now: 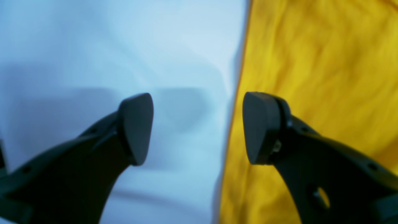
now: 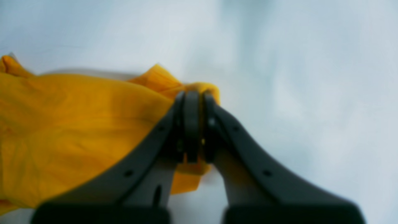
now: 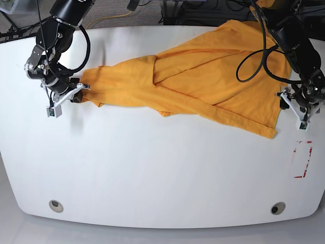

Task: Fold the T-shirt properly
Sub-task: 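Drag the shirt edge with the left gripper, then regrasp nearby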

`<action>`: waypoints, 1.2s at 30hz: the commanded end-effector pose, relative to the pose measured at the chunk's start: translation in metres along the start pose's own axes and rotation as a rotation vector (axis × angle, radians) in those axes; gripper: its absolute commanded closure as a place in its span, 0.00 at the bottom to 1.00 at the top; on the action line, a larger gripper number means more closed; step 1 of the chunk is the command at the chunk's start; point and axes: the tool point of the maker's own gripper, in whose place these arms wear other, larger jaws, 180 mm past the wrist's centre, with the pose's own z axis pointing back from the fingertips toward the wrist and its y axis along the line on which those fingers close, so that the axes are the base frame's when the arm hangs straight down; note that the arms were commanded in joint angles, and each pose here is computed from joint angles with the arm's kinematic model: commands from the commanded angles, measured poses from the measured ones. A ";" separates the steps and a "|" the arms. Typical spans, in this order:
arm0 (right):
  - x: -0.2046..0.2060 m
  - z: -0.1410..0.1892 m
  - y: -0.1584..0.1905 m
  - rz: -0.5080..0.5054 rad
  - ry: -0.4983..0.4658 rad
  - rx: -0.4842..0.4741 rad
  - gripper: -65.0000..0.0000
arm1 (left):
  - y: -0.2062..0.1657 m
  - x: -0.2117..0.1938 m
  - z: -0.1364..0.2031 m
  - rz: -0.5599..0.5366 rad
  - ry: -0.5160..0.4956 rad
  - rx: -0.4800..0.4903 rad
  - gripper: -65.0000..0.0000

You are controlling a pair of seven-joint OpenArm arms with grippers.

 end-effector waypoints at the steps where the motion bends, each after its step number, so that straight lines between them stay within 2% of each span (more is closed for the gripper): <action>1: 0.015 0.003 0.003 0.009 -0.049 0.007 1.00 | 0.006 0.013 -0.004 0.024 -0.029 -0.009 0.35; 15: 0.019 0.002 0.007 0.005 -0.061 0.016 1.00 | -0.020 0.004 -0.036 0.095 0.040 -0.130 0.35; 17: 0.020 0.002 0.007 0.006 -0.062 0.016 1.00 | -0.034 0.002 -0.039 0.100 0.044 -0.154 0.35; 23: 0.022 0.003 0.006 0.009 -0.065 0.013 1.00 | -0.046 -0.012 -0.039 0.098 0.128 -0.177 0.35; 32: 0.028 0.001 0.008 0.007 -0.077 0.018 1.00 | -0.057 -0.022 -0.039 0.102 0.180 -0.200 0.35; 36: 0.030 0.001 0.008 0.008 -0.081 0.019 1.00 | -0.065 -0.018 -0.037 0.132 0.169 -0.249 0.36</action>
